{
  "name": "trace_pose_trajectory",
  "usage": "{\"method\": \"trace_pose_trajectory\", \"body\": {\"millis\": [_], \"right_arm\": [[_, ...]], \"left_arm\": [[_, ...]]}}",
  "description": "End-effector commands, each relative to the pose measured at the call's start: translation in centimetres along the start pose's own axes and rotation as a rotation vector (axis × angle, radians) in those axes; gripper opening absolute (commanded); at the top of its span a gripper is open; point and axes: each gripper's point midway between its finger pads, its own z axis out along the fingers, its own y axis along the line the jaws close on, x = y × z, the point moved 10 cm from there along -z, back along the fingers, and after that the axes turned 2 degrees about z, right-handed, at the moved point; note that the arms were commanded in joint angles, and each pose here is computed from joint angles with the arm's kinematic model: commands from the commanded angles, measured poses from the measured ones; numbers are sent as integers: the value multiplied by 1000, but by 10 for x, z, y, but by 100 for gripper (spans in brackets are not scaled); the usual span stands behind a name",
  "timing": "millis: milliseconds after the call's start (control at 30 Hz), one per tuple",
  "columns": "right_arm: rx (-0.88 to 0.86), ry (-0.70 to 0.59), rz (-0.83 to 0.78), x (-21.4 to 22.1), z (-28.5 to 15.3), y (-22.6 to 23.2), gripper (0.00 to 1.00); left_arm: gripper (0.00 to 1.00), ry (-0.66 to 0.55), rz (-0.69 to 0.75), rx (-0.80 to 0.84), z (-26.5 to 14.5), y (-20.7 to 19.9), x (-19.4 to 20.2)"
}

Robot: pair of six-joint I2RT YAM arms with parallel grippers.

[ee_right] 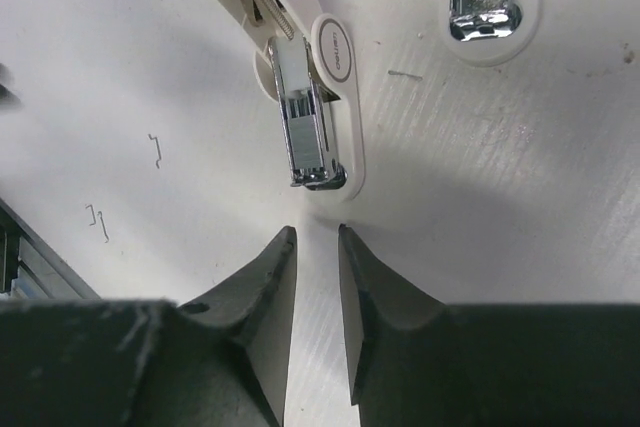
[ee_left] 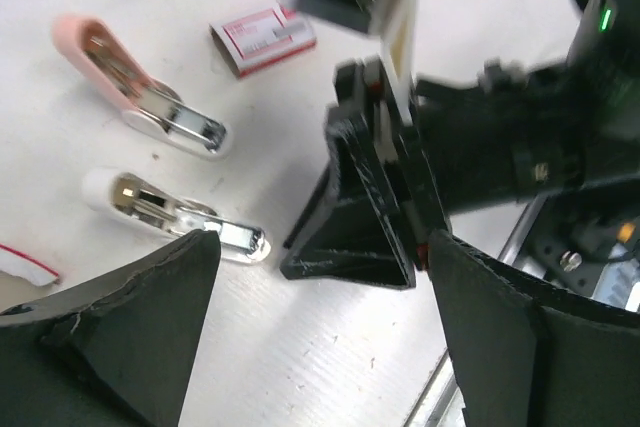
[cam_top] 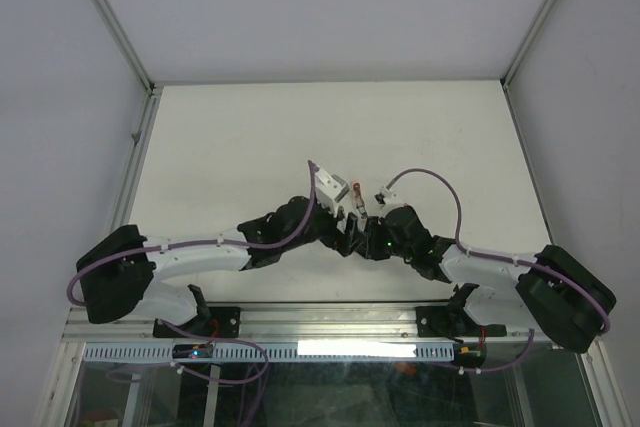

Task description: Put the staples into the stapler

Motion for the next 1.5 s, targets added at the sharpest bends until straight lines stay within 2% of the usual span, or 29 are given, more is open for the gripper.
{"method": "trace_pose_trajectory", "body": {"millis": [0, 133, 233, 367, 467, 600, 900, 1133, 1300, 1467], "right_arm": [[11, -29, -39, -3, -4, -2, 28], [8, -40, -47, -6, -9, 1, 31], [23, -57, -36, -8, -12, 1, 33], [74, -75, -10, -16, -15, 0, 34], [63, -92, -4, -22, -18, 0, 36], [40, -96, -5, -25, -20, 1, 37], [54, -111, 19, -28, -21, -7, 37], [57, -115, 24, -28, -23, -10, 37], [60, -117, 26, -28, -23, -11, 37], [67, -128, 22, -30, -26, -12, 37]], "left_arm": [[90, -173, -177, 0, -17, 12, -53], [91, -133, -284, -2, -8, 45, -59], [91, -90, -298, -2, 4, 53, -58], [83, -18, -300, -18, 25, 61, -49], [72, 10, -276, -49, 32, 67, -43], [68, 43, -243, -86, 36, 73, -33], [47, 88, -175, -24, 42, 75, -17], [44, 79, -96, -19, 46, 78, -12], [33, 59, -40, -21, 46, 74, -9], [21, 25, 54, -140, 43, 66, -7]]}}
